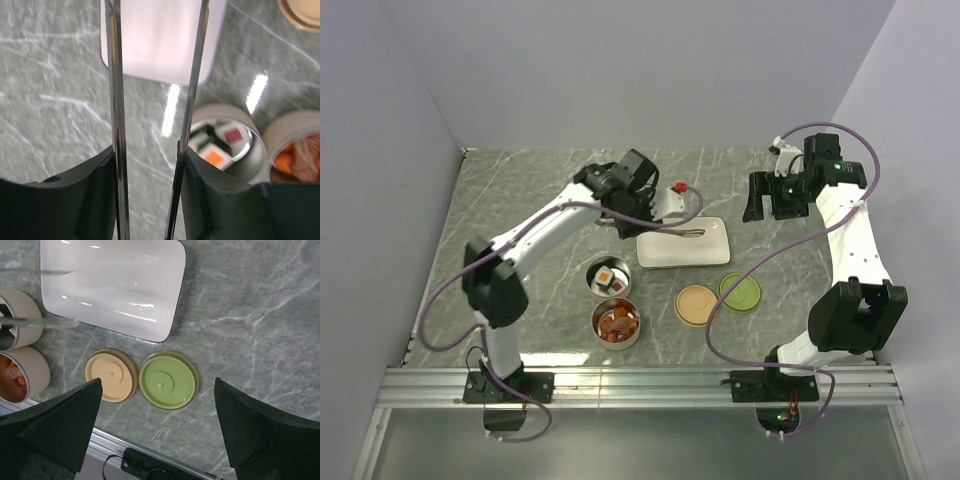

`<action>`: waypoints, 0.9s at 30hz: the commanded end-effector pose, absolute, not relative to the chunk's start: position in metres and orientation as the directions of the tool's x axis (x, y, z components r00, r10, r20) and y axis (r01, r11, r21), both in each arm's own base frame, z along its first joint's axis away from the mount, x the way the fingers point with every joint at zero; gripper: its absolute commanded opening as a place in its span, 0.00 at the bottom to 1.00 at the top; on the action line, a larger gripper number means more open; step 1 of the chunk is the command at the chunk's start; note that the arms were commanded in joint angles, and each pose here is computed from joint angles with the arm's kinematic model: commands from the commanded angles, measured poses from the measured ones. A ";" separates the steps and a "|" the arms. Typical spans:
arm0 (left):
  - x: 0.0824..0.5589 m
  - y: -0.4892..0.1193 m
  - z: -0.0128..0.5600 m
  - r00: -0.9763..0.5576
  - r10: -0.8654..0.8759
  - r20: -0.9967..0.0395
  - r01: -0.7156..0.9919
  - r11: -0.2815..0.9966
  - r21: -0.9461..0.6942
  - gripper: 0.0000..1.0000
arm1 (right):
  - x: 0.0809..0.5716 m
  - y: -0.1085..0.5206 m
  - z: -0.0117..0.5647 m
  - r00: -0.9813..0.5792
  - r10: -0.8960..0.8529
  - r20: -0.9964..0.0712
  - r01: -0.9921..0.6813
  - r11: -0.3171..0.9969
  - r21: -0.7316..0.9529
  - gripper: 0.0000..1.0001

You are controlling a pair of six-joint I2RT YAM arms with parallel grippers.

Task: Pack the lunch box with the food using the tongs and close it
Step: Put down the clamp

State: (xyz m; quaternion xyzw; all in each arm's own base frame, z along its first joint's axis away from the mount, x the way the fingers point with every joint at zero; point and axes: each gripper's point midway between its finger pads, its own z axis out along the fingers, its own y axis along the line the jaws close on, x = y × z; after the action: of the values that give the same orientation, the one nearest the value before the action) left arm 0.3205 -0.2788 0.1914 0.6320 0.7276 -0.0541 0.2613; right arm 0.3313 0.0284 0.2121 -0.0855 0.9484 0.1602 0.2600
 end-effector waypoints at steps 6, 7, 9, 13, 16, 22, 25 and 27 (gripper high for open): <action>0.382 -0.329 0.177 0.020 0.862 -0.506 0.943 0.153 0.297 0.52 | 0.347 0.021 0.235 -0.805 -0.061 -0.591 -0.241 0.943 0.230 1.00; 0.384 -0.332 0.175 0.025 0.859 -0.511 0.943 0.149 0.298 0.52 | 0.348 0.021 0.235 -0.805 -0.060 -0.591 -0.240 0.943 0.232 1.00; 0.388 -0.341 0.164 0.038 0.854 -0.518 0.948 0.134 0.289 0.53 | 0.350 0.021 0.233 -0.809 -0.058 -0.585 -0.237 0.942 0.235 1.00; 0.389 -0.349 0.143 0.055 0.856 -0.514 0.954 0.108 0.281 0.55 | 0.352 0.021 0.229 -0.814 -0.057 -0.578 -0.238 0.941 0.242 1.00; 0.392 -0.354 0.131 0.065 0.855 -0.514 0.956 0.095 0.279 0.55 | 0.352 0.021 0.227 -0.818 -0.056 -0.572 -0.237 0.940 0.246 1.00; 0.388 -0.363 0.104 0.108 0.858 -0.501 0.965 0.032 0.262 0.57 | 0.351 0.021 0.225 -0.820 -0.056 -0.569 -0.235 0.940 0.246 1.00; 0.385 -0.364 0.092 0.123 0.868 -0.480 0.961 0.016 0.276 0.58 | 0.351 0.022 0.223 -0.821 -0.059 -0.567 -0.237 0.940 0.246 1.00; 0.384 -0.361 0.084 0.118 0.878 -0.464 0.963 0.012 0.268 0.58 | 0.351 0.022 0.224 -0.820 -0.059 -0.569 -0.238 0.939 0.247 1.00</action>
State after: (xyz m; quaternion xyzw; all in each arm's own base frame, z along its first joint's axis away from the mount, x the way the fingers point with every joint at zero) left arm 0.3836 -0.3467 0.0839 0.6830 0.6825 -0.0753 0.2492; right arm 0.3399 0.0251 0.2112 -0.0767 0.9491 0.1595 0.2604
